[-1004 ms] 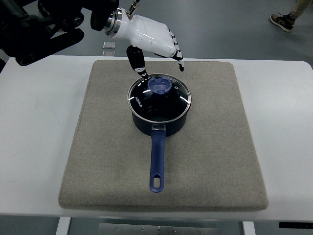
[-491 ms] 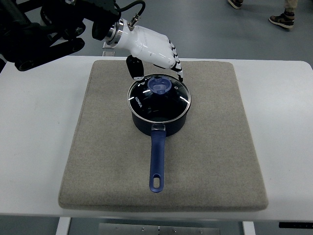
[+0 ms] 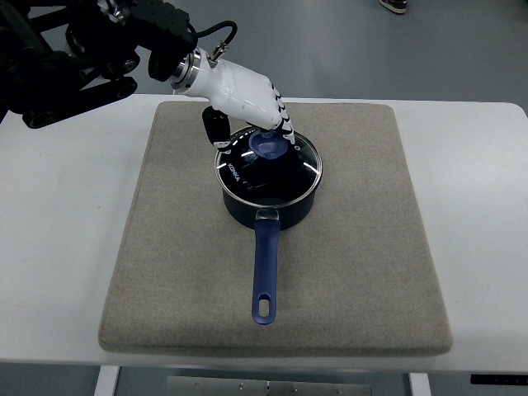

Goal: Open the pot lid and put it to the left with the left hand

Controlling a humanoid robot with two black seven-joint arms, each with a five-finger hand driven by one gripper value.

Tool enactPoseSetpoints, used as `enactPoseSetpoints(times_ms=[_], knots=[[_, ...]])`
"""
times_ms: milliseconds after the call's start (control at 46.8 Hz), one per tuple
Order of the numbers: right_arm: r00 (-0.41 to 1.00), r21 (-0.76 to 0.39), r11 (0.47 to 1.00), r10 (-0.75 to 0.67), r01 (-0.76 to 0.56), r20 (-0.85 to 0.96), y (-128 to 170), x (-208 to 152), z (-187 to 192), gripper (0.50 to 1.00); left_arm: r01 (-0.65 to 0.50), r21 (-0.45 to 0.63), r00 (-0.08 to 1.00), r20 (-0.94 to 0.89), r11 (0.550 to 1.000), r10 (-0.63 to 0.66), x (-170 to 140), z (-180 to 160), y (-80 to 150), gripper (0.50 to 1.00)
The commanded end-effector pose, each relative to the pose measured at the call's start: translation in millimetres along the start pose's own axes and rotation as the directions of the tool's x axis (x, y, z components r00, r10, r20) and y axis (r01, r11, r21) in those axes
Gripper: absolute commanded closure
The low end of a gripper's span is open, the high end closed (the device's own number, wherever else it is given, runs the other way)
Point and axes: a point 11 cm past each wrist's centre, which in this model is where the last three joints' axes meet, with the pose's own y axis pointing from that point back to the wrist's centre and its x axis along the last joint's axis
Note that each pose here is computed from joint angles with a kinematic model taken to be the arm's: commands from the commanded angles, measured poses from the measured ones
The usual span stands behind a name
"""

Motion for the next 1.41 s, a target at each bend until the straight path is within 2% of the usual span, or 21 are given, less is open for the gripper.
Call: enactPoseSetpoints(times_ms=[0,1388], knots=[[1.000,0.000,1.000,0.000,0.000,0.000,0.0,0.0,0.2,0.583,-0.018,-0.002,1.000,-0.015,1.000,0.018,2.6,-0.3,-0.1,0.615],[1.000,0.000,1.000,0.000,0.000,0.000,0.0,0.0,0.2,0.583,-0.079,-0.004,0.992,-0.095,0.997,0.078,-11.0,-3.5,-10.7,0.572]])
